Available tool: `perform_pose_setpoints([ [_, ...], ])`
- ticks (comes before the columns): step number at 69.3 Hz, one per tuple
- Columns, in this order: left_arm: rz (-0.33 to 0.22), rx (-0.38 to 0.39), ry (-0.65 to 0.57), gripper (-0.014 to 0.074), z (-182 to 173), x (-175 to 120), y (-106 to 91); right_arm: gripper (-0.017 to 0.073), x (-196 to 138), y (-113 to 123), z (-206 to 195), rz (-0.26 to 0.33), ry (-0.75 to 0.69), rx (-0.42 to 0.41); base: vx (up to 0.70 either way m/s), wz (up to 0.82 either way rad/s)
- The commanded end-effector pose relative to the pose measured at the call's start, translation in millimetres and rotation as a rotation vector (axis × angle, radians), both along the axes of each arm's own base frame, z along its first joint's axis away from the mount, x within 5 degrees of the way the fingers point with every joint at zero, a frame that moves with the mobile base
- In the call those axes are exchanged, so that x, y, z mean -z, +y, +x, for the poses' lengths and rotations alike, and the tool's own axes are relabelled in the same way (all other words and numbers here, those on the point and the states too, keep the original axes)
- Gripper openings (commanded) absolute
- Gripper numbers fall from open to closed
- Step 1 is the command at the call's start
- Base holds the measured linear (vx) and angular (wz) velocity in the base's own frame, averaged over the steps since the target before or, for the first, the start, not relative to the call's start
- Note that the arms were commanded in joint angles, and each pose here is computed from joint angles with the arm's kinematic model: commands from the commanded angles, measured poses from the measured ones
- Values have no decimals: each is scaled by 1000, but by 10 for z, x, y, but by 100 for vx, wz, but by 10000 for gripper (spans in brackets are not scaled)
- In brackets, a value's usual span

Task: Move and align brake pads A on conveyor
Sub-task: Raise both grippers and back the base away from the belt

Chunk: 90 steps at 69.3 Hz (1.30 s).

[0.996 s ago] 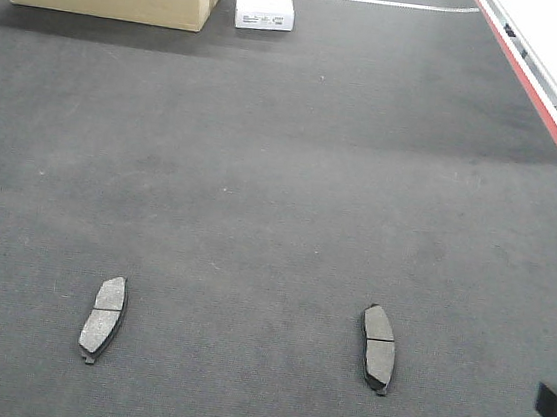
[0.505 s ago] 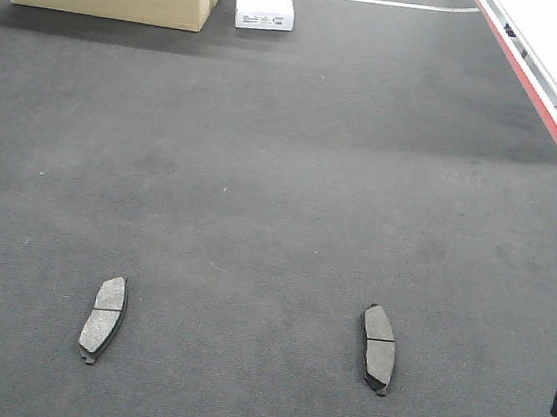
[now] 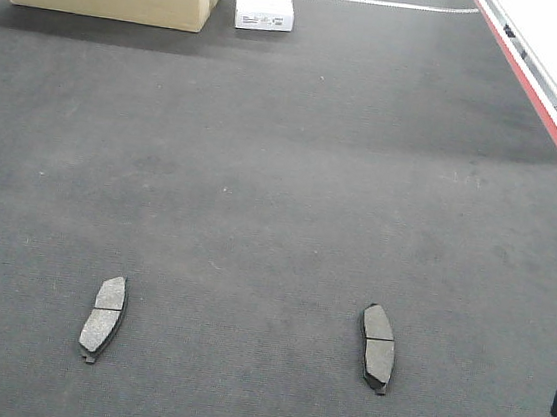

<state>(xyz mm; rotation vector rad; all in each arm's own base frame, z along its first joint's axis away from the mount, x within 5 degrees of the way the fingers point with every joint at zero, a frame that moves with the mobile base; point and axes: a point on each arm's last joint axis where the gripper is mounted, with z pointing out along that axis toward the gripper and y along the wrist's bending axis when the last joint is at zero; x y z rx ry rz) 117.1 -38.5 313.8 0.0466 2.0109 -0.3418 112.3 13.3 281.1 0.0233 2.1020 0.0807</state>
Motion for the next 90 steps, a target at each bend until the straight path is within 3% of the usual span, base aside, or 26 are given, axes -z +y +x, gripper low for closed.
perform_pose_setpoints([
  [1, -21, 18, -79, -7, 16, -122, -21, -10, -130, 7, 33, -4, -85, -15, -1, -2],
  [43, -21, 18, -79, -7, 16, -122, -21, -10, -130, 7, 33, -4, -85, -15, -10, -9],
  [90, -21, 18, -79, -7, 16, -122, -21, -10, -130, 7, 33, -4, -85, -15, -15, 13],
])
